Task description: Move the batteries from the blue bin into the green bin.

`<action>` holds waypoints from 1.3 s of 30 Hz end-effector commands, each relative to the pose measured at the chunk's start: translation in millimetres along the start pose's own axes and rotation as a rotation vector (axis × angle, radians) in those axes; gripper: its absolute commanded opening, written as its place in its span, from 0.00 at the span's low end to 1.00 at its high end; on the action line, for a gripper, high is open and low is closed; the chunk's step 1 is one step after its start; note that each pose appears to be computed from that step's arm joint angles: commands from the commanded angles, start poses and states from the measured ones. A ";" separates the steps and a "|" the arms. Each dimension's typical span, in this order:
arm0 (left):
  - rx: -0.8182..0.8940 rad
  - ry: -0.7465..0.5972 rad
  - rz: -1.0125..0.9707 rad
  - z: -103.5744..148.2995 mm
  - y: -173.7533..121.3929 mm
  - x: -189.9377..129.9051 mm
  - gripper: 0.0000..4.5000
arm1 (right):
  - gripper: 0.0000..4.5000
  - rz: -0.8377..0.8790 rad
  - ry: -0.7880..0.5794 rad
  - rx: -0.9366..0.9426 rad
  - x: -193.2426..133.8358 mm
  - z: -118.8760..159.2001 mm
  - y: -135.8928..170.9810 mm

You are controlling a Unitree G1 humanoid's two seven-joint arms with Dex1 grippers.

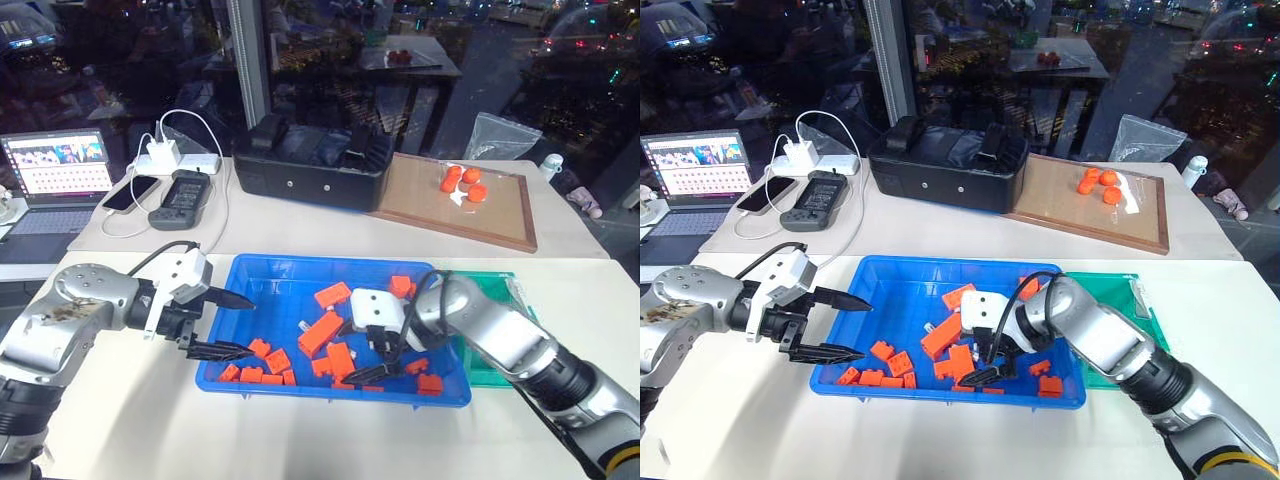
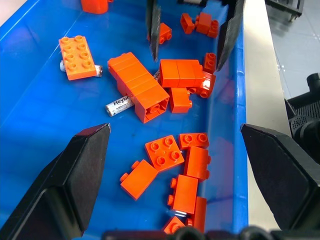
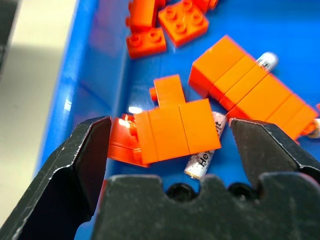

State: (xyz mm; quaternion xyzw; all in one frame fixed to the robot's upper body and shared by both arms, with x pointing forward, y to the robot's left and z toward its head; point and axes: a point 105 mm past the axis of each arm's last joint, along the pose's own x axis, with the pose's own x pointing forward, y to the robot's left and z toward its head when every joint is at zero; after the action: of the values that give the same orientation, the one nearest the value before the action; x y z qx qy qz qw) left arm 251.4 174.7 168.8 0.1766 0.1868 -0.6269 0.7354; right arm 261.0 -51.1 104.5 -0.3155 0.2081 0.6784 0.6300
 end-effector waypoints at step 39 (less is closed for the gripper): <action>0.108 0.006 0.016 22.4 5.5 -0.8 1.00 | 0.99 -0.173 0.034 0.012 -15.3 -11.6 -34.3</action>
State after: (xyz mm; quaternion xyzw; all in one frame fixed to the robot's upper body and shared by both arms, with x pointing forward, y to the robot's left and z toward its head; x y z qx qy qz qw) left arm 262.5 167.2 183.3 0.2039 0.1628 -0.6227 0.7377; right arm 293.6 -68.3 108.3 -0.3310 0.2049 0.6223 0.6791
